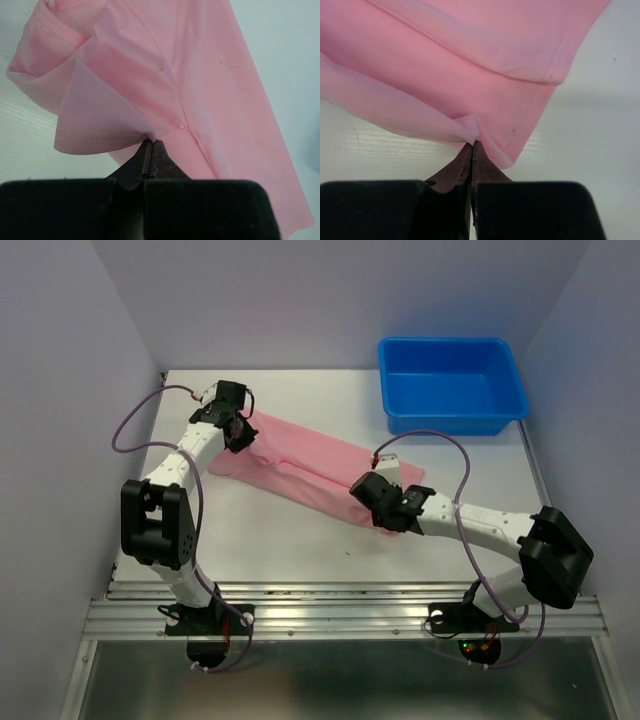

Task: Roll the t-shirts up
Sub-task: Fold the T-shirt at the center of the board.

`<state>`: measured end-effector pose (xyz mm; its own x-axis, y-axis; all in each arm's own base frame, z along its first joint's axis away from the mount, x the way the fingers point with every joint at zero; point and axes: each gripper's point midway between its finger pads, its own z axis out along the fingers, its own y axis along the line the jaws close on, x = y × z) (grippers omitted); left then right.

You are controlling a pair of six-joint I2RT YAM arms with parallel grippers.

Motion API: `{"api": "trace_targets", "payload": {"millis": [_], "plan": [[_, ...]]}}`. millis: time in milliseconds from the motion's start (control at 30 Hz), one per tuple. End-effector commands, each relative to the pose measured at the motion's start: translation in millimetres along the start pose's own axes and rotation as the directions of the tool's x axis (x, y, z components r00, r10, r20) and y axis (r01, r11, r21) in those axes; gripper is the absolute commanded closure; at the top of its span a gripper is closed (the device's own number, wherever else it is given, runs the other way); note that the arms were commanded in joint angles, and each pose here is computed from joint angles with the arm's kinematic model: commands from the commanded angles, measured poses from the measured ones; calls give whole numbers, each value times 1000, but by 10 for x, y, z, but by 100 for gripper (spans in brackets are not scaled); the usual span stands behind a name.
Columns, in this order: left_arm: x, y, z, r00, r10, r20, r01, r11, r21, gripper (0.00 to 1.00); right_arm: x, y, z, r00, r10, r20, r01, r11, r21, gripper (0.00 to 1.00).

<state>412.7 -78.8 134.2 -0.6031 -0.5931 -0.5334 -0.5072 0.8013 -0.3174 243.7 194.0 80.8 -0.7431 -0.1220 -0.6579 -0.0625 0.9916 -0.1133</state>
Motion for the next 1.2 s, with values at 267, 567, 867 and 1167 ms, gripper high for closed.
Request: {"api": "trace_targets", "payload": {"millis": [267, 567, 867, 1167], "plan": [[-125, -183, 148, 997, 65, 40, -65, 998, -13, 100, -170, 97, 222, 1000, -7, 11, 7, 999, -33, 99], [-148, -333, 262, 991, 120, 57, -118, 993, -26, 100, -94, 67, 326, 1000, -12, -15, 12, 1000, -21, 99], [-77, -435, 416, 982, 181, 55, -178, 982, -60, 100, -100, -54, 399, 1000, -15, -18, 15, 1000, 13, 99], [-221, -656, 206, 960, 246, 136, -244, 969, -30, 46, -213, -418, 356, 998, 55, 5, -55, 996, 71, 68]]}}
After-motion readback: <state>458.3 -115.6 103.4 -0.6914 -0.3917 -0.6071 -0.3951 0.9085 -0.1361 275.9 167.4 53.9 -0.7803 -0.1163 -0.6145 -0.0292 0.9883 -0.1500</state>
